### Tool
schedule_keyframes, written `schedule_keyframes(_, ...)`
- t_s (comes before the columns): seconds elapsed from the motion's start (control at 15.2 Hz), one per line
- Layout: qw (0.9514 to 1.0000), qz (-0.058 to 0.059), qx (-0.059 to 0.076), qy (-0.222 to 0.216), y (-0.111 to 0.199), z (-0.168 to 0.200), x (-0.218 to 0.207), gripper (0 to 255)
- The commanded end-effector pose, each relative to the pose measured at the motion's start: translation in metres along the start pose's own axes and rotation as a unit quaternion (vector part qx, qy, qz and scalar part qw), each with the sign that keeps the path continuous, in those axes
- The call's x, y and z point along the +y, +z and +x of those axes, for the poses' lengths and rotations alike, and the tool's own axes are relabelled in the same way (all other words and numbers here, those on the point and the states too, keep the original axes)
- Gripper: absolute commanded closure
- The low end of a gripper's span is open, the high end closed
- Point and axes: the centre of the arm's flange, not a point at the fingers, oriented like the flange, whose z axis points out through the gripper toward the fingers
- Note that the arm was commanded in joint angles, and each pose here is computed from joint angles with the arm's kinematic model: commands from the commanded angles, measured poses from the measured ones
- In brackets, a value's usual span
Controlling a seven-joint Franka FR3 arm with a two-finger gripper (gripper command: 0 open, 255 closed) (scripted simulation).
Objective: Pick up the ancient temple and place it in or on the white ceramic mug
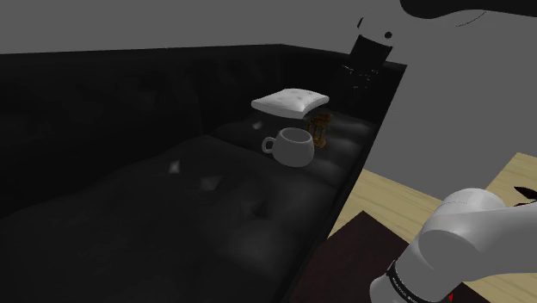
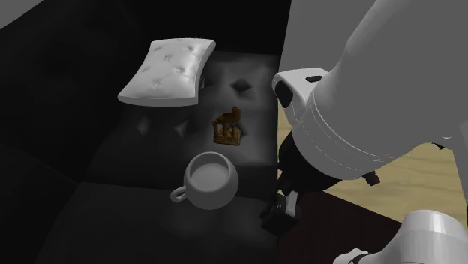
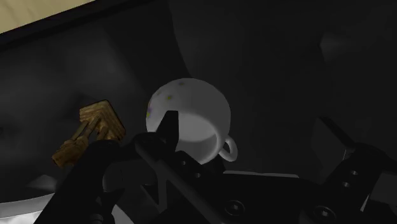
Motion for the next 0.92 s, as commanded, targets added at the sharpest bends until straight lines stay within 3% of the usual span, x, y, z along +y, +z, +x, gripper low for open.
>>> schedule_keyframes(0.0,1.0,0.0,0.0,0.0,0.0,0.0,0.0,0)
schedule_keyframes(0.4,0.9979,-0.002,-0.03,-0.058,0.033,0.043,0.062,0)
schedule_keyframes(0.86,0.9899,-0.004,-0.064,-0.126,0.075,0.1,0.128,0)
